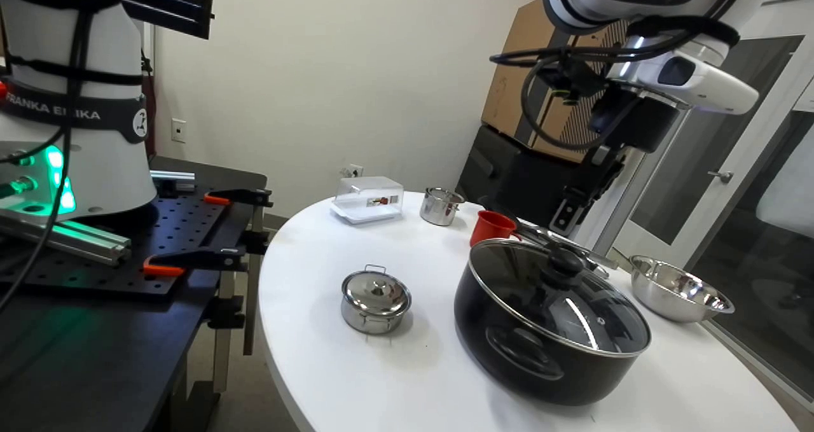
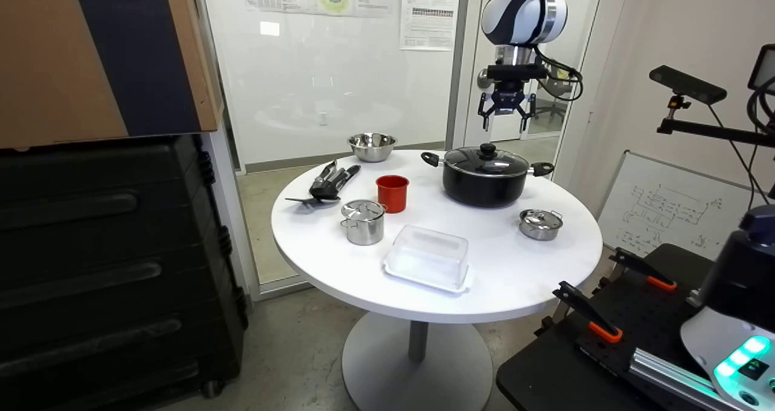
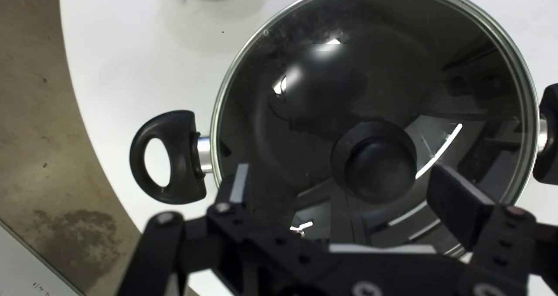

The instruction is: Take the lid from the black pot and put it on the table

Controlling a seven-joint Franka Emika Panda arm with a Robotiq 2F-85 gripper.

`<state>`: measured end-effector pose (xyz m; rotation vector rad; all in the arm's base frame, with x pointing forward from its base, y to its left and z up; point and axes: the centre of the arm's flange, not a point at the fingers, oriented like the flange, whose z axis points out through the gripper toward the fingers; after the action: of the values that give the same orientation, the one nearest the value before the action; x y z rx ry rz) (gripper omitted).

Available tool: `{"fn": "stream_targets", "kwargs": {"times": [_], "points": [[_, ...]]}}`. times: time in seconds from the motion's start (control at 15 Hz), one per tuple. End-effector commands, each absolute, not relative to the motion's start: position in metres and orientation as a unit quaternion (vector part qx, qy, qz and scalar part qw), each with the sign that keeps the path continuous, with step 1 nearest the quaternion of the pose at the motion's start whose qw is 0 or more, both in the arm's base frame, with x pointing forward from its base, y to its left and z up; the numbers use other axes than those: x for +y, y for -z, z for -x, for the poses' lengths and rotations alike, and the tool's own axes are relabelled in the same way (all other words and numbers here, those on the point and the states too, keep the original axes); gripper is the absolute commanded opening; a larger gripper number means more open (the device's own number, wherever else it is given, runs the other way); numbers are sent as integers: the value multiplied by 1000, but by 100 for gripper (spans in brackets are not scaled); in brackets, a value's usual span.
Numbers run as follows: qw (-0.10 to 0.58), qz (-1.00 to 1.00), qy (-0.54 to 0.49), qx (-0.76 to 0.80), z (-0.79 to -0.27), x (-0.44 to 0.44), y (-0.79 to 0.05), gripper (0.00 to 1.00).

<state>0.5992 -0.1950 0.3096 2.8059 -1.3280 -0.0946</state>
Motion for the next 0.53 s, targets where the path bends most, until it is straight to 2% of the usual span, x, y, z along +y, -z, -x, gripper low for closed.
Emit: {"fn": "stream_targets", "kwargs": {"times": [0.0, 0.47], "points": [[10, -909, 36, -414, -606, -189, -293, 100], [3, -909, 26, -416, -614, -186, -282, 100]]}}
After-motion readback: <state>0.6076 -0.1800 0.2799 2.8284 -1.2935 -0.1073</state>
